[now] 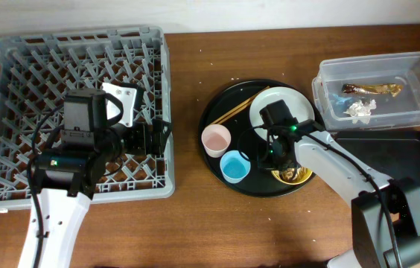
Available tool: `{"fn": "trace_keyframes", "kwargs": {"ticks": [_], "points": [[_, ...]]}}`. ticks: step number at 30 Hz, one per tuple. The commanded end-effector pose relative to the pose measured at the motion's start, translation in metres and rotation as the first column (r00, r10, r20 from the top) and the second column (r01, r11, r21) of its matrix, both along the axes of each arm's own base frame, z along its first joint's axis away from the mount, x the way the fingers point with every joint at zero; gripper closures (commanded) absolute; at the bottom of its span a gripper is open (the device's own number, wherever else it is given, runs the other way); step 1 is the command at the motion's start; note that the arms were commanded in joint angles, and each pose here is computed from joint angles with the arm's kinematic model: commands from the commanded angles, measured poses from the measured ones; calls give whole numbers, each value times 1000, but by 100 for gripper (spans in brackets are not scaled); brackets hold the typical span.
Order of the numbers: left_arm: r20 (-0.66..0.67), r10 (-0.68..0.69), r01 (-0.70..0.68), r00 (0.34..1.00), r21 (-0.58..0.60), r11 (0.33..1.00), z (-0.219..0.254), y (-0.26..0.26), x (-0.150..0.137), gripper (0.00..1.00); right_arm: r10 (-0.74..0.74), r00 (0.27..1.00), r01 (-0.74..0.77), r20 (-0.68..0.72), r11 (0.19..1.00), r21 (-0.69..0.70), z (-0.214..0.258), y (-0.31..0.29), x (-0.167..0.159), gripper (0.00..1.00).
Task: Sort waste into correct bins and load items into the dishwasher rack
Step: 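Lift the yellow bowl with the right gripper and tip scraps onto black tray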
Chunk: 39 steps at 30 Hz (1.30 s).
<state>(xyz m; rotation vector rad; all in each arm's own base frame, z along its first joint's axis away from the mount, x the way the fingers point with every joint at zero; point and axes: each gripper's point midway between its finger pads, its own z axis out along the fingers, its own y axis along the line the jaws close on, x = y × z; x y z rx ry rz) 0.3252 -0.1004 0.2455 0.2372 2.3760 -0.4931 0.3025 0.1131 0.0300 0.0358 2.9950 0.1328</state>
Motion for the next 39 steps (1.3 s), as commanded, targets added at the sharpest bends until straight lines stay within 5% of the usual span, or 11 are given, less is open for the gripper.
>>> {"fn": "trace_keyframes", "kwargs": {"ticks": [1,8,16,18,24,30,34,35,37,38,39], "points": [[27,-21,21,999,-1,1000,9,-3,1,1,-12,1000,12,8,1000,29,12,4,6,96],[27,-21,21,999,-1,1000,9,-3,1,1,-244,946,146,216,910,388,136,-34,37,96],[27,-21,21,999,-1,1000,9,-3,1,1,-549,805,254,226,662,705,141,-190,36,96],[27,-21,21,999,-1,1000,9,-3,1,1,-580,767,157,275,585,796,143,-211,30,96],[27,-21,21,999,-1,1000,9,-3,1,1,-609,690,-104,392,452,886,136,-225,15,96],[27,-21,21,999,-1,1000,9,-3,1,1,-622,683,-102,382,437,894,134,-227,11,96],[27,-21,21,999,-1,1000,9,-3,1,1,-715,670,162,200,404,900,104,-243,14,96],[27,-21,21,999,-1,1000,9,-3,1,1,-653,692,-37,308,394,918,132,-229,13,96],[27,-21,21,999,-1,1000,9,-3,1,1,-724,659,165,205,405,899,106,-247,16,96],[27,-21,21,999,-1,1000,9,-3,1,1,-669,691,-40,274,343,939,141,-232,12,96],[27,-21,21,999,-1,1000,9,-3,1,1,-676,675,15,295,412,911,130,-238,18,96]]}}
